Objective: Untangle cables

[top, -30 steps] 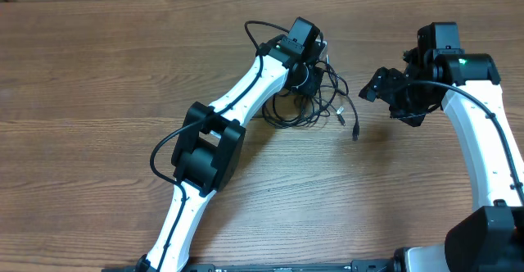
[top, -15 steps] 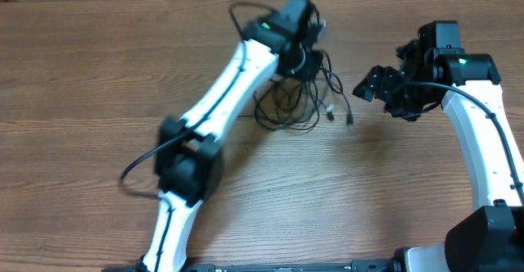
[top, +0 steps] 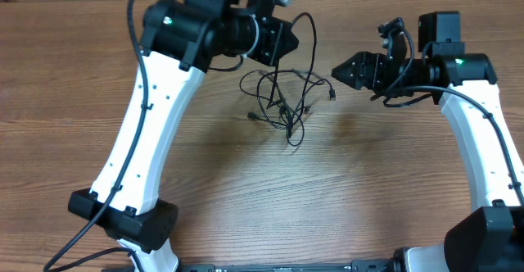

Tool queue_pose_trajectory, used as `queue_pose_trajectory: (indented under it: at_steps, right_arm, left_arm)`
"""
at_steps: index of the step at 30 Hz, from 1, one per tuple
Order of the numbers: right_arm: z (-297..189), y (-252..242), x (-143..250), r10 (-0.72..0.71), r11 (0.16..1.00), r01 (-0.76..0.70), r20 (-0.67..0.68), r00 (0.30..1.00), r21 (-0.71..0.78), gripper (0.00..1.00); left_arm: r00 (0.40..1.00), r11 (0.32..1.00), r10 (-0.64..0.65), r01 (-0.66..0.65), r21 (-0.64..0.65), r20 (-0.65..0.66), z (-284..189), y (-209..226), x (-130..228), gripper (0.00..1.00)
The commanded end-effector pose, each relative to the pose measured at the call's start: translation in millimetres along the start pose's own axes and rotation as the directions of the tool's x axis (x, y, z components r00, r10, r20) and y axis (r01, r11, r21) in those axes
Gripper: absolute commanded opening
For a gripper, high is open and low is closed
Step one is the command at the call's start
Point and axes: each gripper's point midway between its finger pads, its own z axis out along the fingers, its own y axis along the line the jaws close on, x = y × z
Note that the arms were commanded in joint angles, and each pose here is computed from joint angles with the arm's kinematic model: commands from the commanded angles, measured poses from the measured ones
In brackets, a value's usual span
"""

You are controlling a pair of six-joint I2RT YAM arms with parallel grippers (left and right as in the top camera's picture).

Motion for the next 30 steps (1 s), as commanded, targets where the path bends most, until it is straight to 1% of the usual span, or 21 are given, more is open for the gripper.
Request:
queue_pose_trajectory:
  at_steps: [1, 5, 7, 9, 11, 12, 13, 15, 18, 20, 21, 23, 26, 30]
  right_arm:
    - [5.8, 35.5, 1.9, -0.083, 0.992, 0.081, -0.011, 0.997, -0.098, 0.87]
    - [21.0, 48.0, 11.3, -0.161, 0.983, 0.156, -0.043, 0.986, -0.101, 0.88]
    - [29.5, 47.9, 14.1, -0.175, 0.982, 0.17, -0.058, 0.983, -0.077, 0.87]
    - [37.5, 51.8, 16.5, -0.178, 0.981, 0.172, -0.07, 0.982, -0.086, 0.87]
    - [45.4, 56.2, 18.0, -0.154, 0.985, 0.146, -0.08, 0.985, -0.093, 0.84]
    - [49.5, 55.8, 18.4, -0.121, 0.99, 0.114, -0.086, 0.989, -0.078, 0.79]
    - [55.4, 47.5, 17.7, -0.015, 1.0, 0.014, -0.084, 0.996, -0.003, 0.75]
    - [61.1, 42.0, 18.5, 0.052, 0.997, -0.048, -0.077, 0.996, 0.056, 0.75]
    - [69.2, 52.5, 24.4, 0.032, 0.999, -0.029, -0.096, 0.995, 0.04, 0.74]
    - [74.7, 63.8, 28.7, -0.06, 0.998, 0.062, -0.106, 0.993, 0.014, 0.75]
    - [77.6, 71.0, 31.2, -0.129, 0.992, 0.129, -0.11, 0.985, -0.009, 0.77]
    - [84.1, 88.5, 37.4, -0.293, 0.956, 0.287, -0.11, 0.95, -0.068, 0.78]
    - [94.6, 105.8, 42.5, -0.462, 0.885, 0.453, -0.087, 0.883, -0.108, 0.78]
    - [119.3, 99.6, 32.3, -0.525, 0.851, 0.523, -0.054, 0.849, -0.039, 0.75]
  left_arm:
    - [0.994, 0.998, 0.046, -0.05, 0.032, 0.1, -38.7, -17.1, -14.5, 0.04]
    - [0.991, 0.998, 0.036, -0.041, 0.036, 0.132, -51.0, -13.6, -19.7, 0.04]
    - [0.989, 0.996, 0.033, -0.045, 0.076, 0.144, -57.1, -17.1, -21.7, 0.04]
    - [0.987, 0.99, 0.028, -0.05, 0.134, 0.159, -63.7, -23.1, -24.7, 0.04]
    - [0.985, 0.982, 0.009, -0.042, 0.183, 0.175, -70.9, -26.9, -28.6, 0.04]
    - [0.983, 0.979, 0.0, -0.037, 0.2, 0.184, -74.4, -27.3, -31.0, 0.04]
    - [0.979, 0.977, -0.008, -0.035, 0.211, 0.202, -79.3, -25.0, -35.4, 0.04]
    - [0.976, 0.976, -0.016, -0.031, 0.213, 0.219, -83.3, -21.7, -39.7, 0.04]
    - [0.97, 0.979, -0.015, -0.035, 0.2, 0.241, -87.5, -15.7, -44.7, 0.04]
    - [0.968, 0.98, -0.024, -0.026, 0.196, 0.248, -89.2, -13.0, -46.6, 0.04]
    - [0.968, 0.981, -0.029, -0.021, 0.194, 0.251, -90.0, -11.7, -47.3, 0.04]
    - [0.966, 0.981, -0.031, -0.019, 0.192, 0.255, -91.1, -10.0, -48.2, 0.04]
    - [0.966, 0.981, -0.039, -0.012, 0.194, 0.255, -91.3, -10.0, -48.6, 0.04]
    - [0.965, 0.98, -0.055, 0.003, 0.198, 0.257, -92.0, -9.6, -50.0, 0.04]
